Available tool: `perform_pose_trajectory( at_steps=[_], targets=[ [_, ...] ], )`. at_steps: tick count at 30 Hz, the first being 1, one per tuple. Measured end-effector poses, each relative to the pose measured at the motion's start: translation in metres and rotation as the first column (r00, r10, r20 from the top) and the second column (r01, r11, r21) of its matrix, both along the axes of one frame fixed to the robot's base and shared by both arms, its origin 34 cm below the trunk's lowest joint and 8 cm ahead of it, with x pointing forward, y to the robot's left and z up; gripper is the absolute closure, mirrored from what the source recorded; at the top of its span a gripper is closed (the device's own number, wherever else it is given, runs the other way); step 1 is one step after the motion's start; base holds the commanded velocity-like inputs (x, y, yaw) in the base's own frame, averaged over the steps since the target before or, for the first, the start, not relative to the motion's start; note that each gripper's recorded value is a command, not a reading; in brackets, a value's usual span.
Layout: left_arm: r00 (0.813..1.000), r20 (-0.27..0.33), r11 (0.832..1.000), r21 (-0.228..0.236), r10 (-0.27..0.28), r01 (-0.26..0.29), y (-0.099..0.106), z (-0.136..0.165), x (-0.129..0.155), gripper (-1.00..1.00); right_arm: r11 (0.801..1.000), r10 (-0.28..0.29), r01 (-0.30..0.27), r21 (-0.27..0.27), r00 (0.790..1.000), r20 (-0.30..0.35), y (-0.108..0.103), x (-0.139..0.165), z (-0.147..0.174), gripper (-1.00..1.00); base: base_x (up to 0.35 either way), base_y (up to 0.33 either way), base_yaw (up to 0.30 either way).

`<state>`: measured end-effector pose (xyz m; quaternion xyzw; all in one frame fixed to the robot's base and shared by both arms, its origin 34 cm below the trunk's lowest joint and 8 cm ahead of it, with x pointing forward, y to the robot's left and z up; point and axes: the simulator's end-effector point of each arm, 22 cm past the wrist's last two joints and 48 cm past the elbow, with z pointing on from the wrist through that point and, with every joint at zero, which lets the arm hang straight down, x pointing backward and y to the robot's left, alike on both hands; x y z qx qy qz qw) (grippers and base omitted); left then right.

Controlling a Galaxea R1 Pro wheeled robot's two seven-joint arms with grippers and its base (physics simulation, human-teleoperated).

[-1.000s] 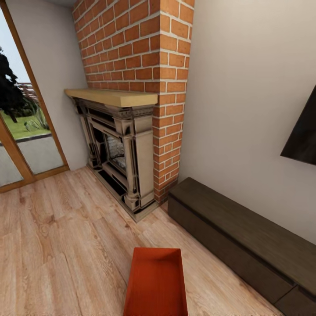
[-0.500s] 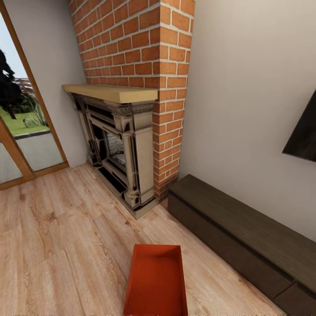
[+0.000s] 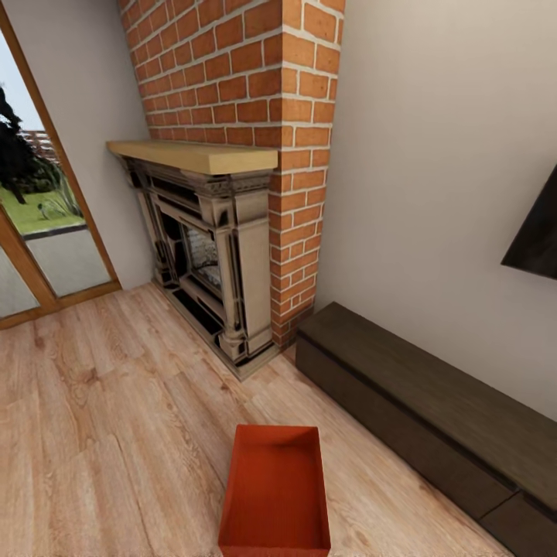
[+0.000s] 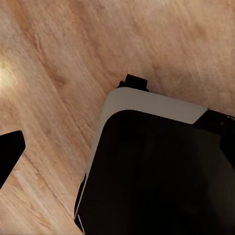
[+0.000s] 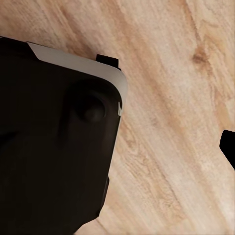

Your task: Move the two storage containers from the living room to the garage. In the garage, place one container on the floor and stack the other container on top of it (either order is fine).

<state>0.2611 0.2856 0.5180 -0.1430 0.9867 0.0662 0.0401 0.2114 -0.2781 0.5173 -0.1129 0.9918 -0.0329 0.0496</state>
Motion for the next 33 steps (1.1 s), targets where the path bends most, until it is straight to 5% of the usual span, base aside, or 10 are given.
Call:
perform_pose_trajectory(
  at_steps=[33],
  targets=[
    [0.999,-0.053,1.0,0.0,0.0,0.0,0.0,-0.006,-0.021,-1.0,1.0,-0.001,0.001,0.0,0.999,-0.053,0.0,-0.021,-0.003,-1.0,0.0,0.0,0.0]
  ],
)
